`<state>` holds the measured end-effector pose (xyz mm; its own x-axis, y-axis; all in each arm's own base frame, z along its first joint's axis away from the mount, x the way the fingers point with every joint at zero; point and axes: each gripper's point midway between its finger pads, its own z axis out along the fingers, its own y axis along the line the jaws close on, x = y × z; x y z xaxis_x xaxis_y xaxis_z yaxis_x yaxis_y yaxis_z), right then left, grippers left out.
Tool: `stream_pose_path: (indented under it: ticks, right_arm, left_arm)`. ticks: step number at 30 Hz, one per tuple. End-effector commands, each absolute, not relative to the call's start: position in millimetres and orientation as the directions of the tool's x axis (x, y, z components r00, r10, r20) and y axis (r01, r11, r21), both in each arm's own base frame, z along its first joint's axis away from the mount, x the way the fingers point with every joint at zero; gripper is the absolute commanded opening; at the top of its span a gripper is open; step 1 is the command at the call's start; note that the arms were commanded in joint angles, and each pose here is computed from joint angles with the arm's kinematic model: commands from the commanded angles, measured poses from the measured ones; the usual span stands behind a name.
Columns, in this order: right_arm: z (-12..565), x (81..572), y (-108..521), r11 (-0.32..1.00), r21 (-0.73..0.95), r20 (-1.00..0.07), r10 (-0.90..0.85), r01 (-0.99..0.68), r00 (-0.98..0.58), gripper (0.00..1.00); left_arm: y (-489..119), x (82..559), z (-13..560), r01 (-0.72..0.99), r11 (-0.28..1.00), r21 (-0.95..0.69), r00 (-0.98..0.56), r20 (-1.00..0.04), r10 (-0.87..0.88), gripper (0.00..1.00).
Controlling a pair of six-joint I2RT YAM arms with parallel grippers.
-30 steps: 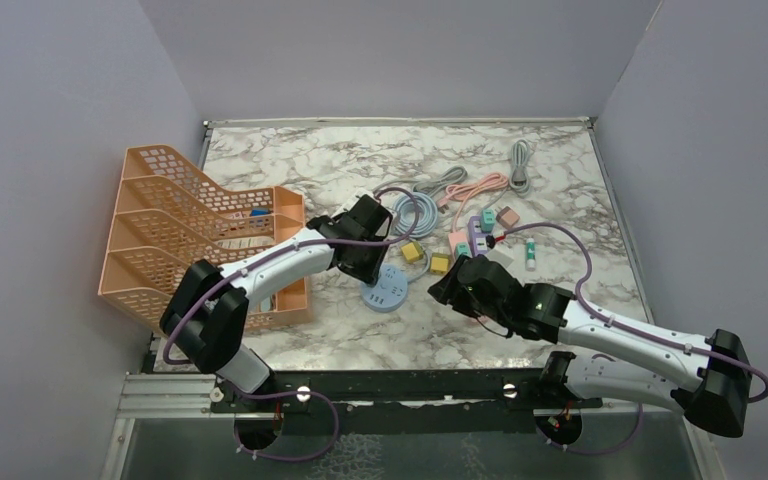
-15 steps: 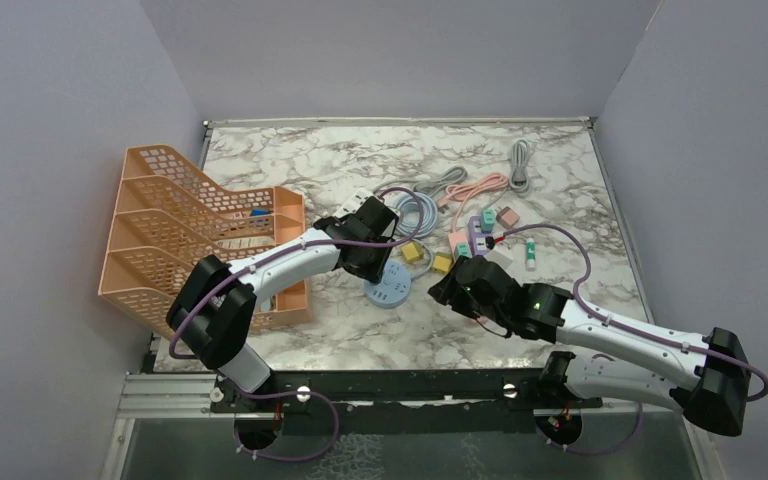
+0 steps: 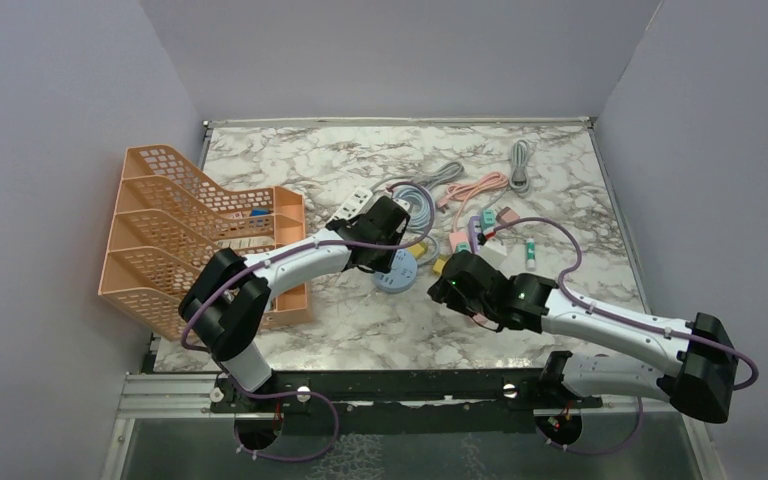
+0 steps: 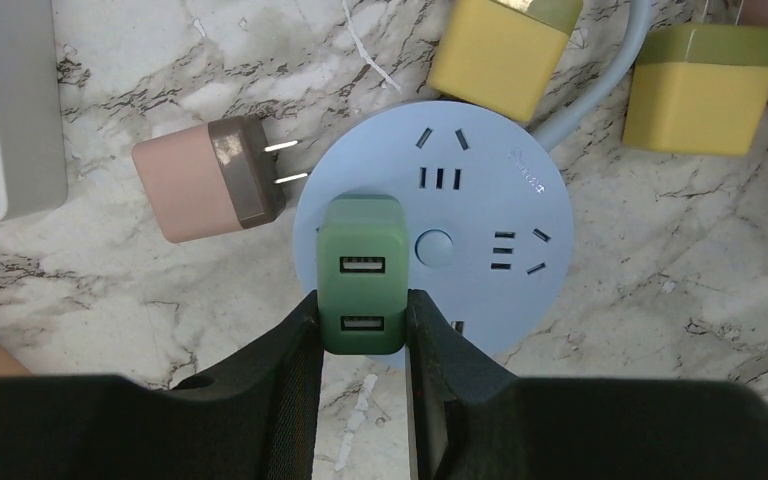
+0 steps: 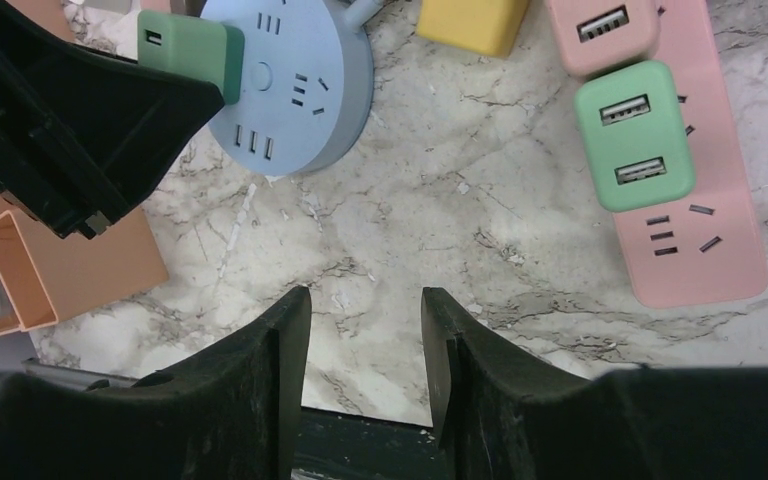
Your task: Insert the plug
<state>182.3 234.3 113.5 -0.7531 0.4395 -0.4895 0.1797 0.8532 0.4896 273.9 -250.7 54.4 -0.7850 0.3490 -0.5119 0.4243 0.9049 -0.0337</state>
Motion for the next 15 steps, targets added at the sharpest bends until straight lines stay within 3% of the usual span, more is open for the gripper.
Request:
stream_pose_path:
  ticks: [1, 10, 12, 15]
  right_arm:
    - [126, 193, 230, 0.869, 0.463, -0.54, 0.434, 0.176, -0.721, 0.44]
    - [133, 197, 235, 0.871, 0.468, -0.556, 0.422, 0.15, -0.716, 0.46]
    - [132, 197, 237, 0.87, 0.471, -0.553, 0.422, 0.148, -0.719, 0.46]
    - [129, 197, 240, 0.869, 0.472, -0.544, 0.42, 0.149, -0.726, 0.46]
  left_arm:
    - [-199, 225, 12, 0.425, 0.903, 0.061, -0.875, -0.229, 0.427, 0.0]
    - [-191, 208, 44, 0.458, 0.889, 0.032, -0.865, -0.217, 0.453, 0.0]
    - [-191, 205, 45, 0.462, 0.887, 0.023, -0.864, -0.215, 0.455, 0.07]
    - [-191, 206, 46, 0.457, 0.889, 0.021, -0.865, -0.222, 0.45, 0.25]
